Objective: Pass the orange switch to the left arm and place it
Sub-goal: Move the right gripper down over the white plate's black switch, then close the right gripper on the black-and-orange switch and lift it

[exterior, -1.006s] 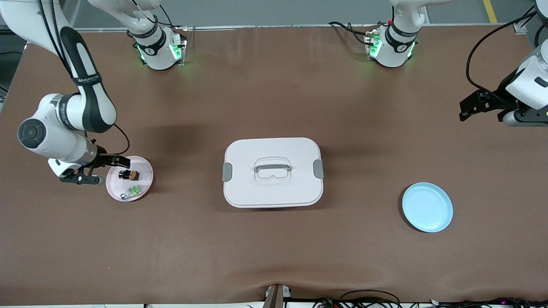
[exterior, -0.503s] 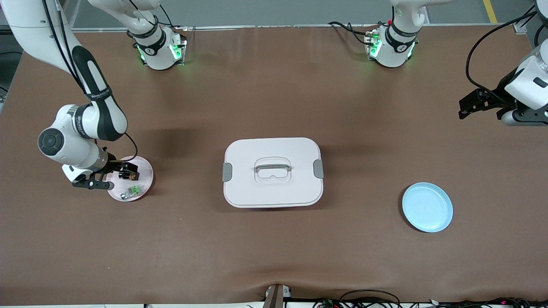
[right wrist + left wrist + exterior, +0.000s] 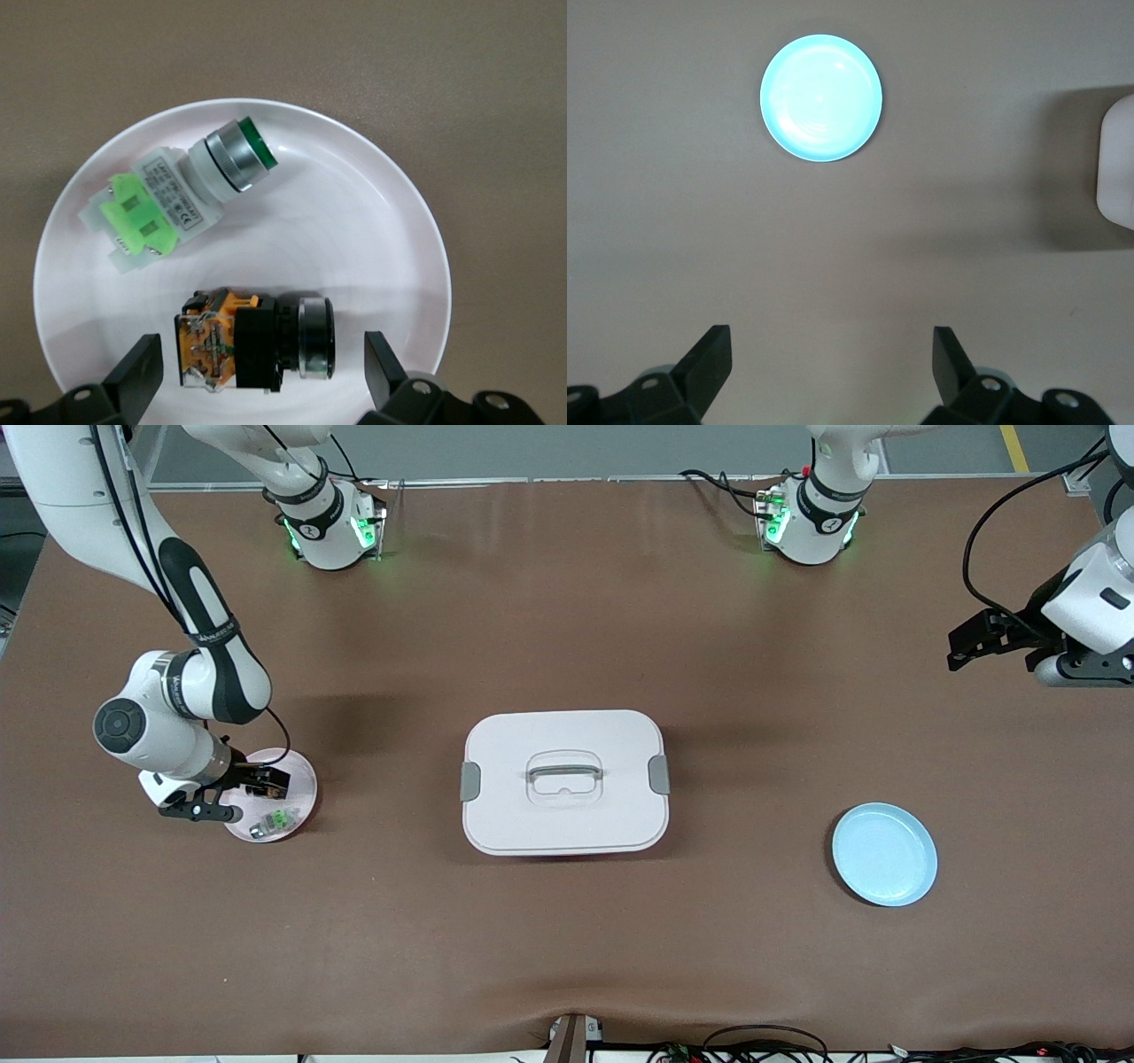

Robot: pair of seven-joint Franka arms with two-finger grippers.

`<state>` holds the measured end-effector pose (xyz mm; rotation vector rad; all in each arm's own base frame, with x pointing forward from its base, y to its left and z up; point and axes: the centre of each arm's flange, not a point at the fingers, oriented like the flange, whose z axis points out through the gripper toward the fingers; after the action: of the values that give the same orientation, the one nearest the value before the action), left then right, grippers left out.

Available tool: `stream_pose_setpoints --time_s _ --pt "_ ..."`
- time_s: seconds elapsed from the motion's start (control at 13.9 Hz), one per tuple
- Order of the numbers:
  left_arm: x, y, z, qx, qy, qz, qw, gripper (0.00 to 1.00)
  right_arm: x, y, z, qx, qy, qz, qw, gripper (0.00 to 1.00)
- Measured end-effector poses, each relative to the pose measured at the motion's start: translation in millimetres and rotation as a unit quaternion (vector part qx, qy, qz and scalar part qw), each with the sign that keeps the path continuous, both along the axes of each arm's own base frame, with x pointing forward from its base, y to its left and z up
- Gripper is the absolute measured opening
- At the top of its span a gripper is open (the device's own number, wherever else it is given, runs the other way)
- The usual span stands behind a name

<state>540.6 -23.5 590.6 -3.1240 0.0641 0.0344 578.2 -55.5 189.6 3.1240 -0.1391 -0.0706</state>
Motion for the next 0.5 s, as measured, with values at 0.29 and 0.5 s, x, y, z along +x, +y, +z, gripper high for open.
stream_pose_setpoints --time_s 0.29,0.5 --pt "0.9 -0.1 -1.8 0.000 0.002 0.000 1.000 1.00 1.3 -3.8 -3.7 0.000 0.001 -0.003 1.000 1.00" --pt "1.0 1.8 -1.9 0.000 0.002 0.002 1.000 1.00 0.7 -4.1 -6.6 0.000 0.003 -0.003 1.000 1.00"
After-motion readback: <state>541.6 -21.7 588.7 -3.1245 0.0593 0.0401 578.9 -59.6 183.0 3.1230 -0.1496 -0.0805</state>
